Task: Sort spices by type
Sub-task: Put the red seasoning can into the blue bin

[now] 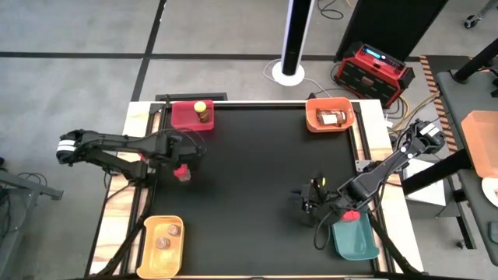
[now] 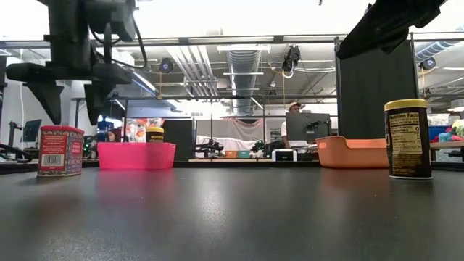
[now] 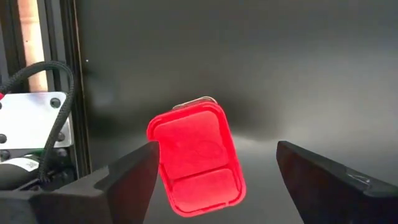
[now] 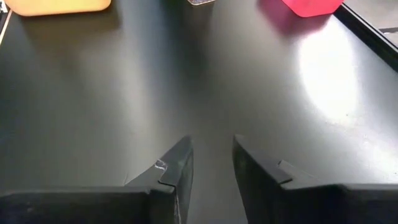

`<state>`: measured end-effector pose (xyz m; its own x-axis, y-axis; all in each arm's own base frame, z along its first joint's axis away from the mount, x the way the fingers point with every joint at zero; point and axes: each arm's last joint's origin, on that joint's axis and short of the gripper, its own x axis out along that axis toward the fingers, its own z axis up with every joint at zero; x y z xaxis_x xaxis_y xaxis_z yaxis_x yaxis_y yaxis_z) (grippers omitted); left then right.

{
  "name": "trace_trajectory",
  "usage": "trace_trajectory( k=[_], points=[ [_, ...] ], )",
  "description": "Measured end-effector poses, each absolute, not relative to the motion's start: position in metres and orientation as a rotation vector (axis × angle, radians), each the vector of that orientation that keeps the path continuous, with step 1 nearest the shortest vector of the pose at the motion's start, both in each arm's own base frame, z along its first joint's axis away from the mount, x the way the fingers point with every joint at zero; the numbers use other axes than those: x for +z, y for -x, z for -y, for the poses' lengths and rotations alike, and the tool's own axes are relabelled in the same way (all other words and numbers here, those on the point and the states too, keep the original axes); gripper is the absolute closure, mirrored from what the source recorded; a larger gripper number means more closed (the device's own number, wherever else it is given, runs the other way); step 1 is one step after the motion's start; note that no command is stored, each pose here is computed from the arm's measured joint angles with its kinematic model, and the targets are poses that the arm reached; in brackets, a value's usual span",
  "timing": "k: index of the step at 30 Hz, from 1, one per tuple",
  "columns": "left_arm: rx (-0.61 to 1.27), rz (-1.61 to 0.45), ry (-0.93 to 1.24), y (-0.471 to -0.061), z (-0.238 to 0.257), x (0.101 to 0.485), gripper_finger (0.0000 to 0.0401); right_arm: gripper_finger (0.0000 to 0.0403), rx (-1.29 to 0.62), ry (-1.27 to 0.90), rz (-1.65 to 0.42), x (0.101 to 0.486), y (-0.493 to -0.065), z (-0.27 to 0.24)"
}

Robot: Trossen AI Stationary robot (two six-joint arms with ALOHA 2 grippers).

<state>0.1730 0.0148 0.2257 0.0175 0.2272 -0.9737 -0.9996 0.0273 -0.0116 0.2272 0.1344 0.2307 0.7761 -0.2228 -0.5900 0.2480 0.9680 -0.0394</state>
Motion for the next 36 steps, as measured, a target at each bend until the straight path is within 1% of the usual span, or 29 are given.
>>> trace_trajectory(
  k=[5,11,15,30,36],
  points=[
    [1.295,-1.083,1.013,-0.176,-0.017,0.221,0.0094,0.0293,-0.255,-0.04,-0.634,0.231,-0.227,-0.134],
    [1.312,-1.155,1.008,-0.176,-0.016,0.217,0.0094,0.03,-0.256,-0.04,-0.636,0.23,-0.227,-0.134],
    [1.323,-1.158,1.002,-0.176,-0.016,0.216,0.0094,0.0302,-0.26,-0.04,-0.648,0.229,-0.226,-0.134],
    [1.33,-1.173,0.975,-0.182,-0.017,0.208,0.0094,0.0275,-0.278,-0.055,-0.668,0.227,-0.224,-0.133],
    [1.306,-1.177,0.995,-0.18,-0.016,0.196,0.0094,0.0267,-0.267,-0.068,-0.678,0.226,-0.224,-0.133]
  ],
)
